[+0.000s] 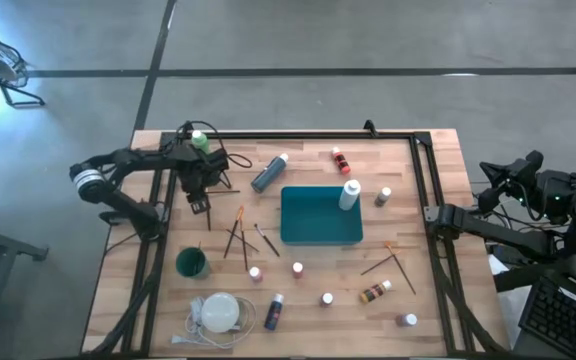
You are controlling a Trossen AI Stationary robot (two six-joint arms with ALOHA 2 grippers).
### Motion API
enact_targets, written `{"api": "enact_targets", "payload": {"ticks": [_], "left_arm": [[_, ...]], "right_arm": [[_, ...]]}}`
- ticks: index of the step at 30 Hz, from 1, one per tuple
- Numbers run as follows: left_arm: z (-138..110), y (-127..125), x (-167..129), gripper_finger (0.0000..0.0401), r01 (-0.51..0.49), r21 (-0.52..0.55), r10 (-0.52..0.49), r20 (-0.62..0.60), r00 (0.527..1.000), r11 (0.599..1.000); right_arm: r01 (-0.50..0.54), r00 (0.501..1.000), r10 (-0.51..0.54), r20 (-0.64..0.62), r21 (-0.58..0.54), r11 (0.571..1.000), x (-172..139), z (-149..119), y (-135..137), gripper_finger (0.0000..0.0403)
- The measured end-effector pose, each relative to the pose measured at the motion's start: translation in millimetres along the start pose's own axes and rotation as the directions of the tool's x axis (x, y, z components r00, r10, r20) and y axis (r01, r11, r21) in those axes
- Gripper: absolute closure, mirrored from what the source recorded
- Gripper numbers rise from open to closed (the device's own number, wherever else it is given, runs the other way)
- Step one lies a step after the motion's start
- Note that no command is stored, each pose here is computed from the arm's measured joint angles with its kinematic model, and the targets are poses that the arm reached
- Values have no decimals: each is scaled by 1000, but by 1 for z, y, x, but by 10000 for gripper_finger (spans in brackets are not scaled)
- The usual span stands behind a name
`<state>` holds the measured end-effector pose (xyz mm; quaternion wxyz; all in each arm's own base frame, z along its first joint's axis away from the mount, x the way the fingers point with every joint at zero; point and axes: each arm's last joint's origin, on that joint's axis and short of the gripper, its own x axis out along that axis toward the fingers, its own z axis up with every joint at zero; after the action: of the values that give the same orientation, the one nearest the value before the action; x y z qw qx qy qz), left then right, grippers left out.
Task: Pick & Place Paint Supplies
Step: Put the gold paintbrush into the green cup
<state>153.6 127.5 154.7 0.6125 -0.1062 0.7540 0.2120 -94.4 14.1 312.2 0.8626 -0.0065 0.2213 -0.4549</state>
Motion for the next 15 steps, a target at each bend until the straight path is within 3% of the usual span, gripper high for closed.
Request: {"api": "enact_targets", "payload": {"ticks": [15], "left_arm": [[6,1,11,289,-19,14,19,-45,999,1000]], "right_arm": [[0,1000,0,0,2,1000,0,0,0,394]]}}
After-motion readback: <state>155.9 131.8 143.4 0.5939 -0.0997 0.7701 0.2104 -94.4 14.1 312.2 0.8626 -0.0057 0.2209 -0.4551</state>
